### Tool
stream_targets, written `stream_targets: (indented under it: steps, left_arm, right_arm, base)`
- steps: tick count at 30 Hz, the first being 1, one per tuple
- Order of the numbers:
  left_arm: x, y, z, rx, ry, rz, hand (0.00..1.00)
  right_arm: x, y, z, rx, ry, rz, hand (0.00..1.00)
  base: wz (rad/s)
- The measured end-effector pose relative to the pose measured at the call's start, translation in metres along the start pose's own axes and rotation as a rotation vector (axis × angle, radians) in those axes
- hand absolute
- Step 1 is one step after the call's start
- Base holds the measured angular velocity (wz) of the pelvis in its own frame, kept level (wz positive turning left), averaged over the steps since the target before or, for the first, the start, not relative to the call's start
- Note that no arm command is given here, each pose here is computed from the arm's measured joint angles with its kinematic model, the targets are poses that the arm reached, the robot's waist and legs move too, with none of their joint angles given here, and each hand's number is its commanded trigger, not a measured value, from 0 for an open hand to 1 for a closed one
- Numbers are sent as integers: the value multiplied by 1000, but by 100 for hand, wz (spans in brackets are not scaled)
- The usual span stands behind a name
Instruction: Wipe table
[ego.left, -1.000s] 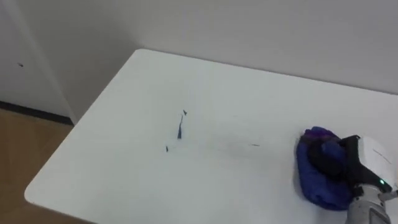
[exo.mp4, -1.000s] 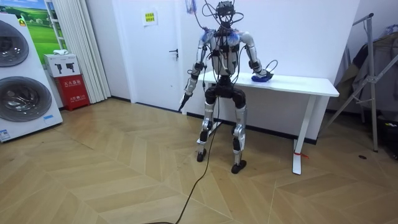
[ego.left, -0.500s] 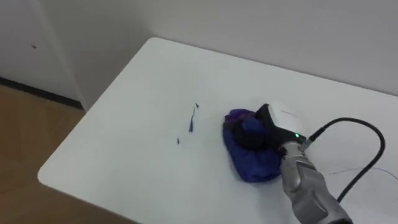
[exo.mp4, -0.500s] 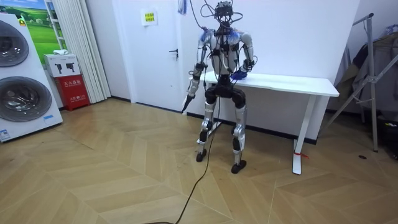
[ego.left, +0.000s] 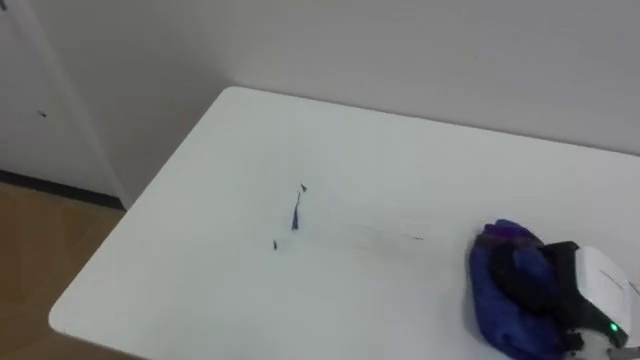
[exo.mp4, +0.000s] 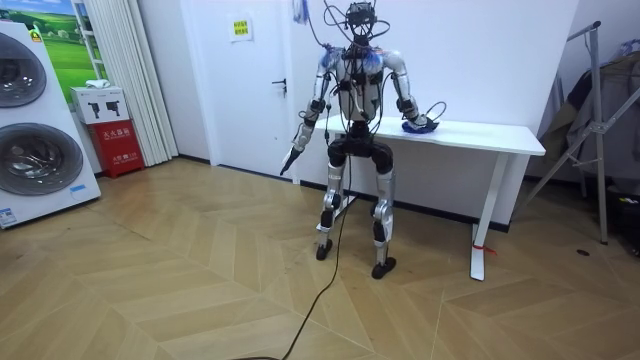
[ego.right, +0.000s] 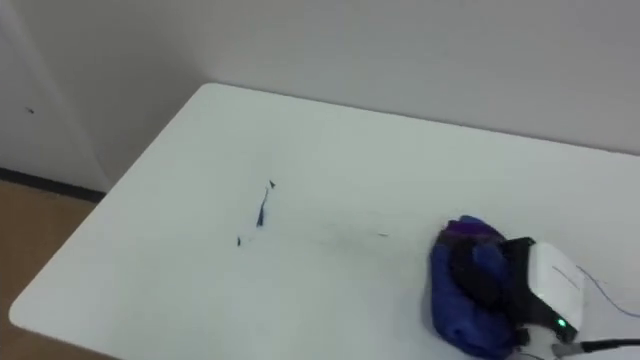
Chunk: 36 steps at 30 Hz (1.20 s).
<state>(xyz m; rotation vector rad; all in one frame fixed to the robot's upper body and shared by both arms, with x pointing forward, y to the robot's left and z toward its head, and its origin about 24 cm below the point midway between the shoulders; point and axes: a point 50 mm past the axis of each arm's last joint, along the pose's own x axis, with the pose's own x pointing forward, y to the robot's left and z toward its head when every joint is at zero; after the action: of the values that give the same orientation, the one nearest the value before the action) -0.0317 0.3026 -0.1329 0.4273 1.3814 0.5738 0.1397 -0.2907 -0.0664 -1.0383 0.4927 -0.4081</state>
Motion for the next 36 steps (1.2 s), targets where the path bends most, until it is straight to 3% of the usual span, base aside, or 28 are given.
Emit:
stream_targets:
  steps: [5,8,13,17,22,25,31,34,36]
  left_arm:
    - [-2,-21,19,57,-57,-60,0]
    - [-4,-32,23,97,-69,-76,0]
    - [-6,-45,33,87,-75,-103,0]
    - [-7,-42,23,86,-36,-111,0]
    - [-12,-30,-21,82,90,-107,0]
    - [-10,-20,-28,32,120,-73,0]
    - [-3,1,-20,13,83,-20,0]
    - [-1,1,-9,42,36,-10,0]
    - [0,-5,2,59,5,-19,0]
  right_arm:
    - [17,4,14,10,28,40,100]
    - [29,10,43,-13,-2,101,100]
    - [36,27,151,-130,-345,256,100]
    - [36,26,178,-135,-439,291,100]
    - [27,34,121,-85,-330,256,100]
    - [16,26,74,-2,-211,152,100]
    - [-3,-7,-26,9,105,-35,100]
    - [-2,-10,-41,11,171,-33,100]
    - [8,-7,-29,29,182,-33,100]
  base:
    - [-8]
    - [-41]
    - [-19]
    - [19]
    - [30]
    - [12]
    - [-8]
    - [-21]
    - [-44]
